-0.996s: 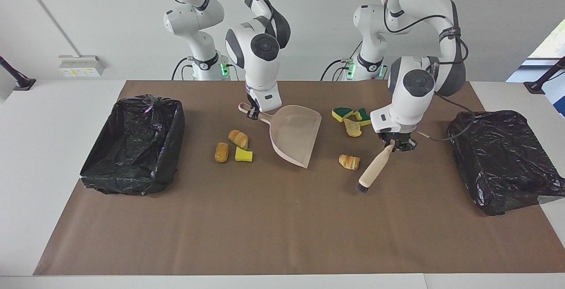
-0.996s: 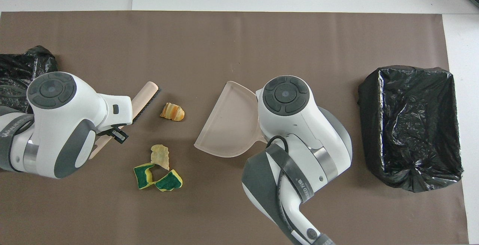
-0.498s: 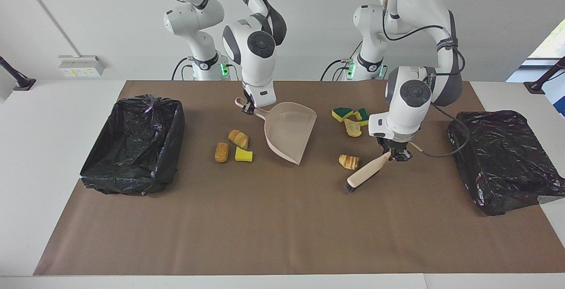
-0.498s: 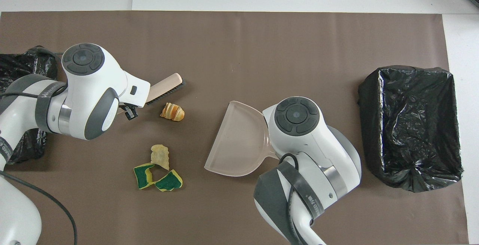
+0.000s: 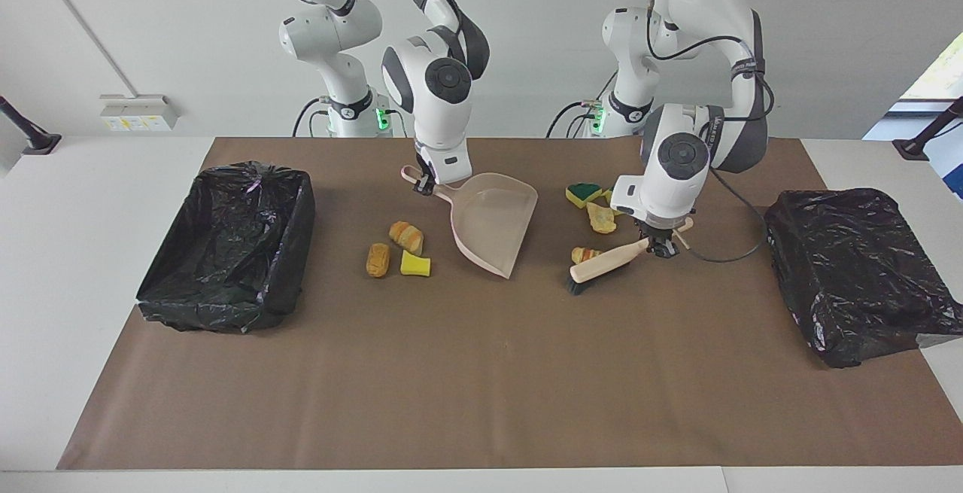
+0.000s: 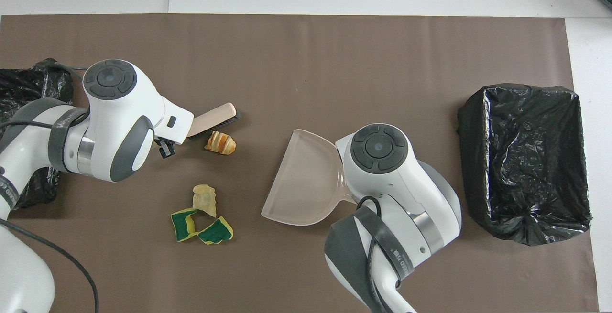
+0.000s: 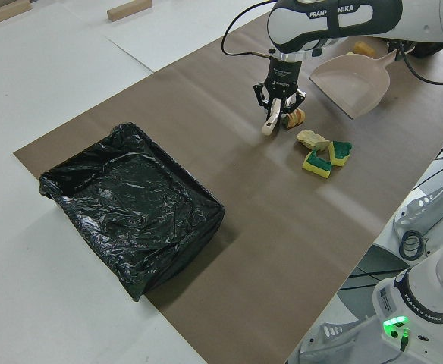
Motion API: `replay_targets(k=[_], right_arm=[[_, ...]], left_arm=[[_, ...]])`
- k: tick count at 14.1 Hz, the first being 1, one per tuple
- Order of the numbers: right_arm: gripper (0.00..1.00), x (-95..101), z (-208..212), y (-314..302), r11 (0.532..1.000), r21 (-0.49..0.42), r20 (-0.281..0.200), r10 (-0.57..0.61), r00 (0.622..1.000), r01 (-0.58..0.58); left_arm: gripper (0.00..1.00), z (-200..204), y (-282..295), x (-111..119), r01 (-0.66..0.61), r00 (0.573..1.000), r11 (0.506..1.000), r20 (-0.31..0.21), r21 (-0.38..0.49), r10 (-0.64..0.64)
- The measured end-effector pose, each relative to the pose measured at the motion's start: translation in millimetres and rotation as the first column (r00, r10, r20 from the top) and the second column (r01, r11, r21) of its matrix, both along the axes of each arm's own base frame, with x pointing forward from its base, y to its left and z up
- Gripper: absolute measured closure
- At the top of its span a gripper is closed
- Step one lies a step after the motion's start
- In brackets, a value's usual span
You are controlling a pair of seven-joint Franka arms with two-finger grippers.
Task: Sweep and dump trash in bin
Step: 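Reposition the brush with the left gripper behind the gathered trash pile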
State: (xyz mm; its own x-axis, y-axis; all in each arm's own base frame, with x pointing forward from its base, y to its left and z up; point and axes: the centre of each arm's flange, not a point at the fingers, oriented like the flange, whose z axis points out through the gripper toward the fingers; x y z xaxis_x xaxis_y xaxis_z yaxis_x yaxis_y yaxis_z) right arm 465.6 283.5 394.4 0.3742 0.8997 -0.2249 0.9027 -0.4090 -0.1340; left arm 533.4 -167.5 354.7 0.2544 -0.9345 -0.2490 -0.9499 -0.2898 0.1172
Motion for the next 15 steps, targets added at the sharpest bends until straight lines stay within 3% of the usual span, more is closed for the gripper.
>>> replay_targets(k=[4, 6, 10, 12, 15], right_arm=[[0.67, -2.3, -29.9, 4.8, 0.999, 0.024, 0.061, 0.026, 0.998, -0.027], [0.67, -2.4, -41.8, 10.2, 0.998, 0.018, 0.08, 0.052, 0.995, -0.054], [0.67, -1.2, -42.7, 12.8, 0.994, 0.026, 0.089, 0.101, 0.991, -0.103], [0.67, -0.9, -43.0, 12.9, 0.994, 0.027, 0.09, 0.105, 0.99, -0.108], [0.67, -0.7, -43.0, 13.0, 0.993, 0.029, 0.09, 0.114, 0.989, -0.117]], left_arm=[[0.74, 16.2, -0.1, -60.5, 0.034, 0.998, 0.999, -0.059, 0.025, -0.032], [0.74, 31.3, -1.0, -77.3, 0.04, 0.998, 0.999, -0.059, 0.03, -0.038], [0.74, 76.6, 16.0, -101.5, -0.182, 0.982, 0.978, -0.03, 0.1, 0.185], [0.74, 85.1, 25.3, -110.0, -0.377, 0.925, 0.913, 0.014, 0.156, 0.38], [0.74, 78.2, 45.1, -130.5, -0.667, 0.738, 0.696, 0.108, 0.267, 0.666]])
